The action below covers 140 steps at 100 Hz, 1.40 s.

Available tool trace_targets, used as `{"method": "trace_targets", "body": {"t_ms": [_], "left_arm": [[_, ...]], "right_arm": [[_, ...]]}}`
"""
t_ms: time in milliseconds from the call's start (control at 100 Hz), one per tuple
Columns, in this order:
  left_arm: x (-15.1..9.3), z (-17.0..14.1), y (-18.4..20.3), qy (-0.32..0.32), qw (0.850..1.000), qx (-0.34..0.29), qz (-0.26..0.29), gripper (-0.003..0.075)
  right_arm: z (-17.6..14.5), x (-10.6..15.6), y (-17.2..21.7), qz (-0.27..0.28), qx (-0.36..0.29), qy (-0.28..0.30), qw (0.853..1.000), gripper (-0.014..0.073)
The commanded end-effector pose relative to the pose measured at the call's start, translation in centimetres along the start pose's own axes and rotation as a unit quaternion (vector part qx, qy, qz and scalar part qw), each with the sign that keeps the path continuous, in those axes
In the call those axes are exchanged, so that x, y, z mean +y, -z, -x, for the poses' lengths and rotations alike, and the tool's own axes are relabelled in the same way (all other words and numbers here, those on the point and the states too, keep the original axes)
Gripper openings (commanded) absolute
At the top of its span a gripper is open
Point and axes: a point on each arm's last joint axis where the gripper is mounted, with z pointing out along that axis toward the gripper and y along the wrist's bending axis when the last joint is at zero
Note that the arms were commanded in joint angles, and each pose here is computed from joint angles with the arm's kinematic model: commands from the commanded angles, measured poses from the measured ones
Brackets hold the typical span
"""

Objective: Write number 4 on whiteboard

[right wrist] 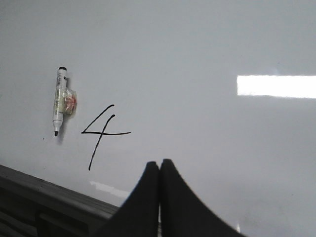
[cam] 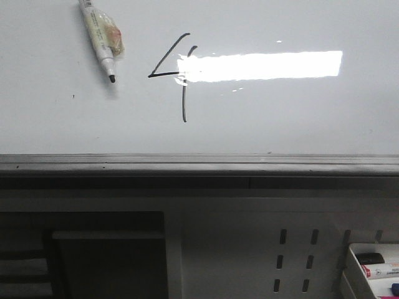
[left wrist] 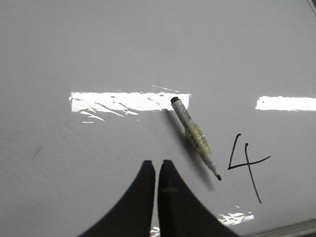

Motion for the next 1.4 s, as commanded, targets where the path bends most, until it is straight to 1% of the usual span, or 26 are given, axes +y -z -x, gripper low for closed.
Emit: {"method": "trace_targets", "body": {"t_ms": [0,40,50,100,110,120,170,180,190,240,250,260,270,310,320,340,400,460,560,670,820,840,1030,1140,1390], "left_arm": [[-0.4,1.0,-0.1,-0.06,0.998,-0.026,-0.014,-0.002],[-0.5,1.2,-0.2,-0.09,0.995,-0.039,-0.014,-0.002],[-0.5,1.1,-0.2,-0.082,0.996,-0.04,-0.014,-0.002],[-0.5,1.1,-0.4,-0.082,0.995,-0.05,-0.006,-0.002],[-0.5,1.1,-0.4,-0.094,0.994,-0.054,-0.003,-0.002],[-0.5,1.1,-0.4,-0.08,0.995,-0.055,-0.002,-0.002],[-0.6,0.7,-0.6,-0.079,0.995,-0.058,0.005,-0.002],[-0.6,0.7,-0.6,-0.092,0.994,-0.06,0.008,-0.002],[-0.6,0.6,-0.7,-0.078,0.995,-0.059,0.008,-0.002],[-0.7,0.2,-0.8,-0.08,0.995,-0.054,0.011,-0.002],[-0.8,0.2,-0.8,-0.092,0.994,-0.052,0.013,-0.002],[-0.8,0.0,-0.8,-0.08,0.996,-0.048,0.014,-0.002],[-0.7,0.0,-0.8,-0.08,0.995,-0.047,0.019,-0.002],[-0.8,-0.4,-0.8,-0.077,0.996,-0.03,0.022,-0.002],[-0.8,-0.6,-0.8,-0.086,0.996,-0.023,0.026,-0.002],[-0.7,-0.7,-0.8,-0.075,0.997,-0.016,0.029,-0.002],[-0.5,-1.3,-0.7,-0.076,0.996,0.011,0.053,-0.002],[-0.2,-1.7,-0.5,-0.08,0.994,0.012,0.079,-0.002],[0.1,-2.3,0.0,-0.088,0.991,-0.001,0.101,-0.002],[0.2,-3.3,0.4,-0.109,0.988,-0.005,0.108,-0.002],[0.7,-5.0,0.7,-0.104,0.987,-0.002,0.123,-0.002],[0.7,-5.2,0.7,-0.103,0.987,0.01,0.126,-0.002],[0.8,-4.9,0.7,-0.107,0.985,-0.006,0.136,-0.002],[0.8,-5.3,0.7,-0.103,0.985,0.015,0.135,-0.002],[0.8,-5.3,0.7,-0.103,0.985,0.016,0.135,-0.002]], "right_arm": [[0.9,-0.2,-0.1,-0.012,-0.012,-0.003,1.0,-0.0066],[0.9,-0.2,-0.1,-0.012,-0.012,-0.003,1.0,-0.0066],[0.9,-0.2,-0.1,-0.012,-0.012,-0.003,1.0,-0.0066],[0.9,-0.2,-0.1,-0.012,-0.012,-0.003,1.0,-0.0066],[0.9,-0.2,-0.1,-0.012,-0.012,-0.003,1.0,-0.0066],[0.9,-0.2,-0.1,-0.012,-0.012,-0.003,1.0,-0.0066],[0.9,-0.2,-0.1,-0.013,-0.012,-0.003,1.0,-0.0066],[0.9,-0.2,-0.1,-0.013,-0.012,-0.003,1.0,-0.0066],[0.9,-0.2,-0.1,-0.013,-0.012,-0.003,1.0,-0.0066],[0.9,-0.2,-0.1,-0.013,-0.012,-0.004,1.0,-0.0066],[0.9,-0.2,-0.1,-0.013,-0.012,-0.004,1.0,-0.0066],[0.9,-0.2,-0.1,-0.013,-0.012,-0.004,1.0,-0.0066],[0.9,-0.2,-0.1,-0.013,-0.012,-0.004,1.0,-0.0066],[0.9,-0.2,-0.1,-0.013,-0.012,-0.004,1.0,-0.0066],[0.9,-0.2,-0.1,-0.013,-0.012,-0.004,1.0,-0.0066],[0.9,-0.2,-0.1,-0.013,-0.012,-0.004,1.0,-0.0066],[0.9,-0.2,-0.1,-0.013,-0.012,-0.004,1.0,-0.0066],[0.9,-0.2,-0.1,-0.013,-0.012,-0.004,1.0,-0.0066],[0.9,-0.2,-0.1,-0.013,-0.012,-0.004,1.0,-0.0066],[0.9,-0.2,-0.1,-0.013,-0.012,-0.004,1.0,-0.0066],[0.9,-0.2,-0.1,-0.013,-0.012,-0.004,1.0,-0.0066],[0.9,-0.2,-0.1,-0.013,-0.012,-0.004,1.0,-0.0066],[0.9,-0.3,-0.1,-0.014,-0.012,-0.004,1.0,-0.0066],[0.9,-0.3,-0.1,-0.014,-0.012,-0.004,1.0,-0.0066],[0.9,-0.3,-0.1,-0.014,-0.012,-0.004,1.0,-0.0066]]}}
